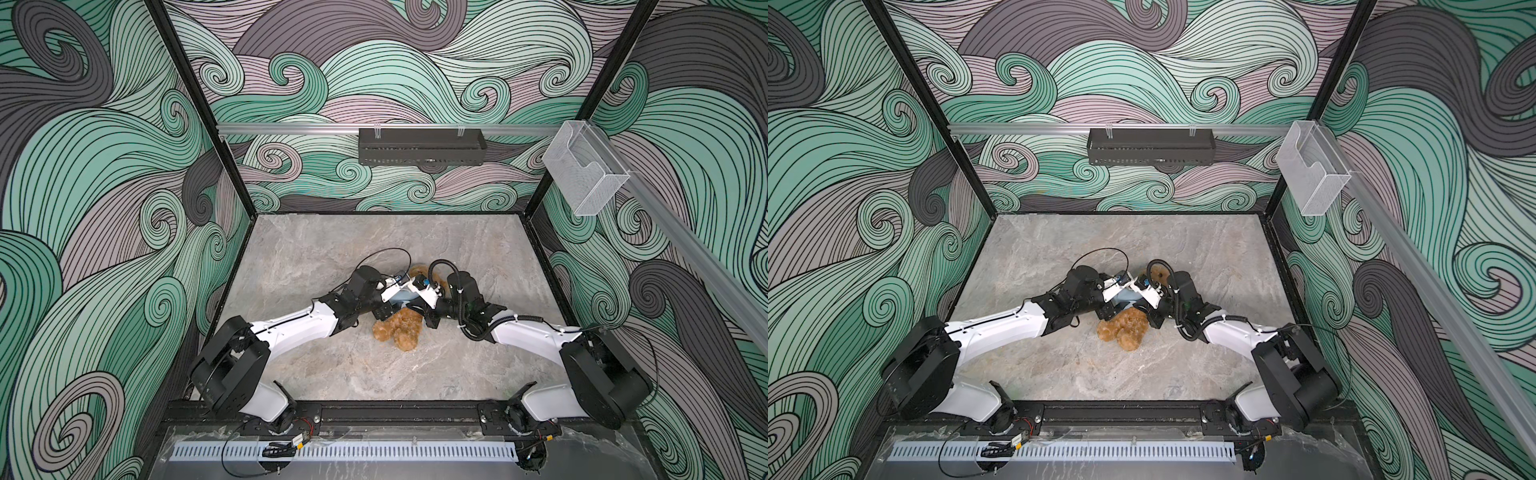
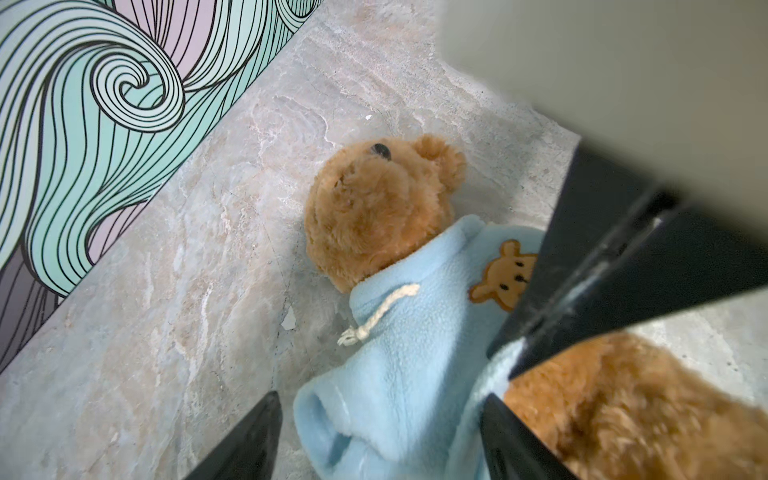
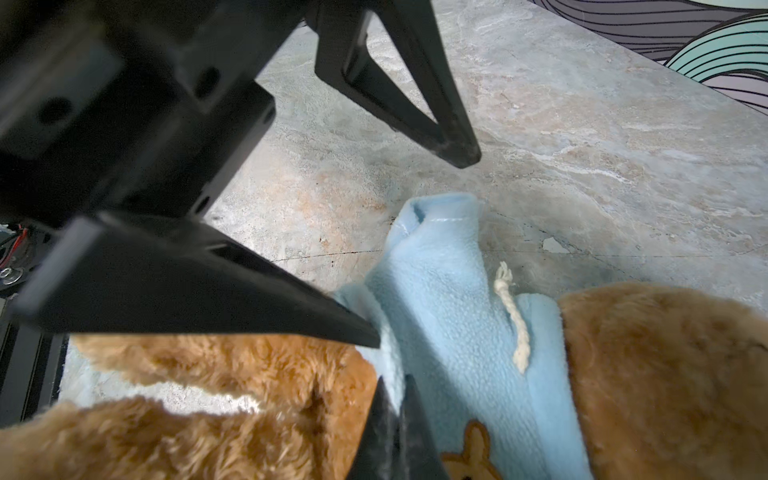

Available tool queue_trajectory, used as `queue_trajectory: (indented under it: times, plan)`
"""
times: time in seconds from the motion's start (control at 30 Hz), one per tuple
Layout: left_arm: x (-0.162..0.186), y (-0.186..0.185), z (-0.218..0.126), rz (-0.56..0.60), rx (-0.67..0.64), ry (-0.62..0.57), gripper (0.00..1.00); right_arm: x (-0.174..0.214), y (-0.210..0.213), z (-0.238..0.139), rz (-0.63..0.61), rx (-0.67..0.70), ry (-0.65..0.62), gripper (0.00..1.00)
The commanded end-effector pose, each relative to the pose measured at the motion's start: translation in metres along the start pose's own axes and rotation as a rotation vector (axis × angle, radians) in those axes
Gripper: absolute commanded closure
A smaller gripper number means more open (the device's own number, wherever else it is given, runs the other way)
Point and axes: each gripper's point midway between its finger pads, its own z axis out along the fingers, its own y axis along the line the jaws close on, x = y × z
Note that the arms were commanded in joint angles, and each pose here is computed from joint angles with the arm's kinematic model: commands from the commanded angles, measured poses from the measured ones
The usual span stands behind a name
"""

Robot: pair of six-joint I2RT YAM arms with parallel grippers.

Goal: Dress the teddy bear

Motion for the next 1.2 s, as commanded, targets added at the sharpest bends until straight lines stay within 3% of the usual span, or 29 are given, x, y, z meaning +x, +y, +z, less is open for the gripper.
queue_trajectory:
  times: [0.0,0.6,0.87,1.03,1.17]
  plan:
    - [0.008,-0.021,-0.005,0.134,0.079,0.028,0.24,-0.038,-0.003,-0.004,-0.072,-0.013,-0.102,1.00]
    - [-0.003,-0.048,0.000,0.249,0.263,-0.013,0.22,-0.062,-0.005,-0.005,-0.059,-0.048,-0.146,1.00]
    - [-0.010,-0.012,0.009,0.142,0.132,-0.062,0.29,-0.056,0.004,-0.009,-0.065,-0.091,-0.173,1.00]
    - [-0.024,-0.008,-0.001,0.057,0.178,-0.132,0.31,-0.044,0.005,-0.008,-0.069,-0.088,-0.136,1.00]
    - [-0.021,-0.005,0.000,0.055,0.175,-0.114,0.30,-0.041,0.005,-0.008,-0.066,-0.092,-0.133,1.00]
